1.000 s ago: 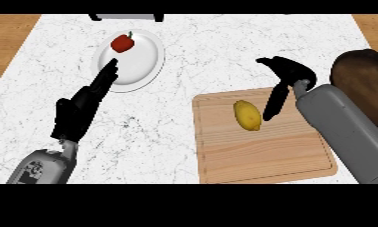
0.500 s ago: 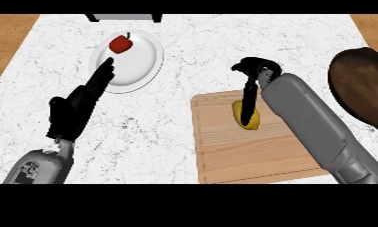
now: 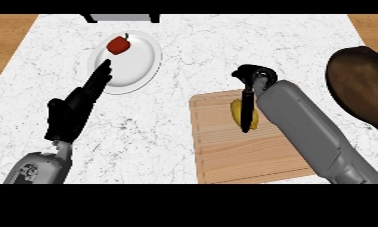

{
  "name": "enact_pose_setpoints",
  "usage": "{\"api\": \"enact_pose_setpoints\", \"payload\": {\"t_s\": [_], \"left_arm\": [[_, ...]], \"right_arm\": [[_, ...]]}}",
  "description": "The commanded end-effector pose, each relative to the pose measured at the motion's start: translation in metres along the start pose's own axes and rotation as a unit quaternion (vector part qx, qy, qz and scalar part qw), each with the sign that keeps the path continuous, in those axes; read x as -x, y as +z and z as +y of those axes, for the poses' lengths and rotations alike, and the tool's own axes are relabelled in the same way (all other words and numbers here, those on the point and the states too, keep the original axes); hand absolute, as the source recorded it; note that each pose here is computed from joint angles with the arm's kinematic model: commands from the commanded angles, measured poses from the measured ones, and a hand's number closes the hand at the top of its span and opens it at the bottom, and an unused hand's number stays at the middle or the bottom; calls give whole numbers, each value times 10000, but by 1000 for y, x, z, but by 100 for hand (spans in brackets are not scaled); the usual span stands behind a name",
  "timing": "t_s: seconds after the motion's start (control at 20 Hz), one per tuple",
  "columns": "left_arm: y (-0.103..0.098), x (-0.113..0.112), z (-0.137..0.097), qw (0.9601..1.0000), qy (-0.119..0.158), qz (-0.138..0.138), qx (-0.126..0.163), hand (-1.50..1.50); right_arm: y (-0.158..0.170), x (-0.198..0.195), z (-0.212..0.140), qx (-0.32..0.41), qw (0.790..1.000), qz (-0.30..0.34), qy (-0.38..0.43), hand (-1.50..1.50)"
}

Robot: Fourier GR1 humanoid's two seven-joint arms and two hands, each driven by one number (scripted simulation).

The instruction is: Pick the lemon from the cutting board and place it in the pan

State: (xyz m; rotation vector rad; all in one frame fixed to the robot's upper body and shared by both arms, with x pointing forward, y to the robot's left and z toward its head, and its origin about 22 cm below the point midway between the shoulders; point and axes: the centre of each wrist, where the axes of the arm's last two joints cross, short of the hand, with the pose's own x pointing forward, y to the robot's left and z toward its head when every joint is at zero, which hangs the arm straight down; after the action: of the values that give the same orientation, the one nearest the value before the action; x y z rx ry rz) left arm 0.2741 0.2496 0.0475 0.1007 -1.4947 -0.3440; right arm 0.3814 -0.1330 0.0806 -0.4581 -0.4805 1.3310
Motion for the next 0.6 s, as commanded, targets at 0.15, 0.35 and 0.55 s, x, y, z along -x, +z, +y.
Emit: {"api": "enact_pose_setpoints", "payload": {"t_s": [0.15,0.35,0.55], "left_arm": [[0,-15,3,10000,12,-21,94,0],[-11,-17,7,10000,-8,-19,54,0],[8,-17,13,10000,-80,-53,-27,0]], "right_arm": [[-9,5,12,-143,9971,627,397,-150],[-15,-8,23,-34,9978,608,244,-150],[-18,13,35,35,9977,611,303,-150]]}}
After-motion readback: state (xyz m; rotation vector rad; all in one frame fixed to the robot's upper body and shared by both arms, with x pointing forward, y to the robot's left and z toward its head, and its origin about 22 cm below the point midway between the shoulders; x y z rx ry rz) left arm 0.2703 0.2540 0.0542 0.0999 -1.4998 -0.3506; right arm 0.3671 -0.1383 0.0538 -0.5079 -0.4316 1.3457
